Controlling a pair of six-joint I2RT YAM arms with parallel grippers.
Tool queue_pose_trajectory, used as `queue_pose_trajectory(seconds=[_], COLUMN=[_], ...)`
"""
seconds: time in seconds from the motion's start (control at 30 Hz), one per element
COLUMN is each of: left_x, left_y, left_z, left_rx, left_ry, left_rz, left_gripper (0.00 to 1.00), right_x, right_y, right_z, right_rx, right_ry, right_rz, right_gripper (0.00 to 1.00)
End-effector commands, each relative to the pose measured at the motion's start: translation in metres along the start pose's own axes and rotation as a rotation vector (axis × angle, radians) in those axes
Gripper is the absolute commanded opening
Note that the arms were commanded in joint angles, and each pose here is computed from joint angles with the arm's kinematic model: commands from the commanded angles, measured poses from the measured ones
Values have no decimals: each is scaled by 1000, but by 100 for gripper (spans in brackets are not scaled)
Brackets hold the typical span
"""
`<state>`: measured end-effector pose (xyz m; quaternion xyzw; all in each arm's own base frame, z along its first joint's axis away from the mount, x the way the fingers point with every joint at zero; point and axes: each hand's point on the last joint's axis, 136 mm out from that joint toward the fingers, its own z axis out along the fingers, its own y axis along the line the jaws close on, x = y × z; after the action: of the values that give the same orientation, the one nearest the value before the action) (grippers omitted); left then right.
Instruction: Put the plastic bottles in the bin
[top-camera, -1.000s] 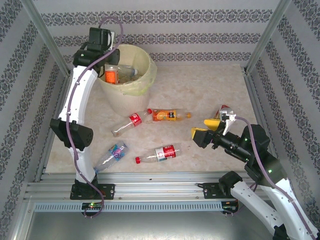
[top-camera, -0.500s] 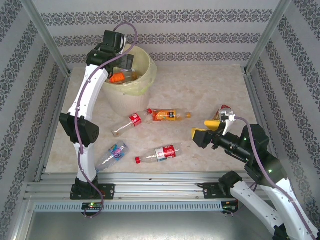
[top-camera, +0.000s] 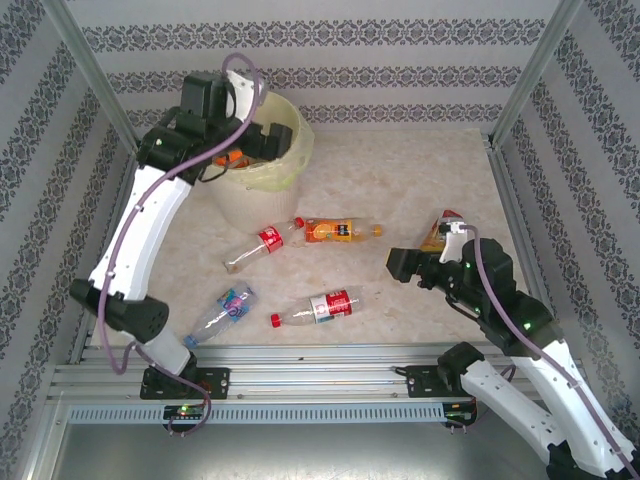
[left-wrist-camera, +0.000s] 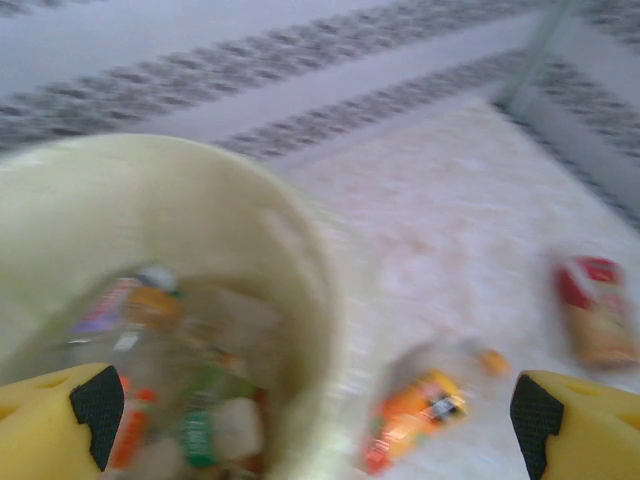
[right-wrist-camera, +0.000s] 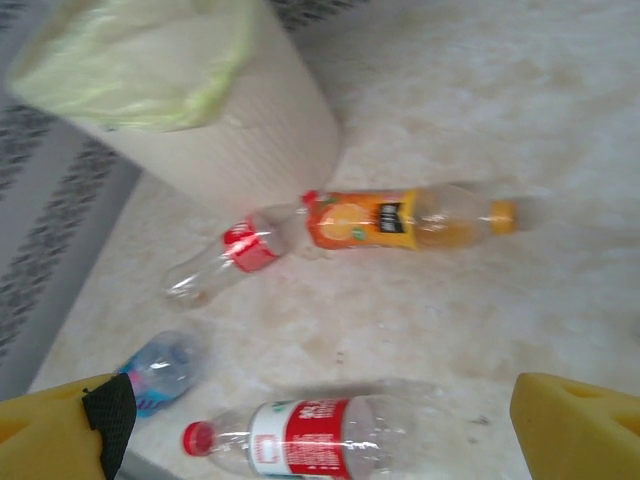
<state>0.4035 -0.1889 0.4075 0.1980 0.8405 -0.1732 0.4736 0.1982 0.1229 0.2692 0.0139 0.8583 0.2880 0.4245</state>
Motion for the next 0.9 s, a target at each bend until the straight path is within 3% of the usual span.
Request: queue_pose_trajectory(seconds=[0.0, 0.17, 0.37, 0.63, 0.87], left_x=[5, 31, 73, 128, 146], left_y=[-62, -106, -143, -177, -187], left_z=[1, 3, 25, 52, 57], left_rx=[318, 523, 633, 644, 607], left_ry=[-48, -52, 12, 135, 205], left_rz=[-31, -74, -104, -108, -42], left_gripper=[100, 100, 100, 100, 100], right_x=[7, 16, 23, 40, 53], right_y=[-40, -63, -109, -152, -169], right_z=[5, 26, 50, 79, 102], right_rx=[215, 292, 409, 504, 528], right_ry=[13, 79, 140, 207, 262], right_rz=[74, 151, 290, 388, 430], right_gripper=[96, 95, 91, 82, 73])
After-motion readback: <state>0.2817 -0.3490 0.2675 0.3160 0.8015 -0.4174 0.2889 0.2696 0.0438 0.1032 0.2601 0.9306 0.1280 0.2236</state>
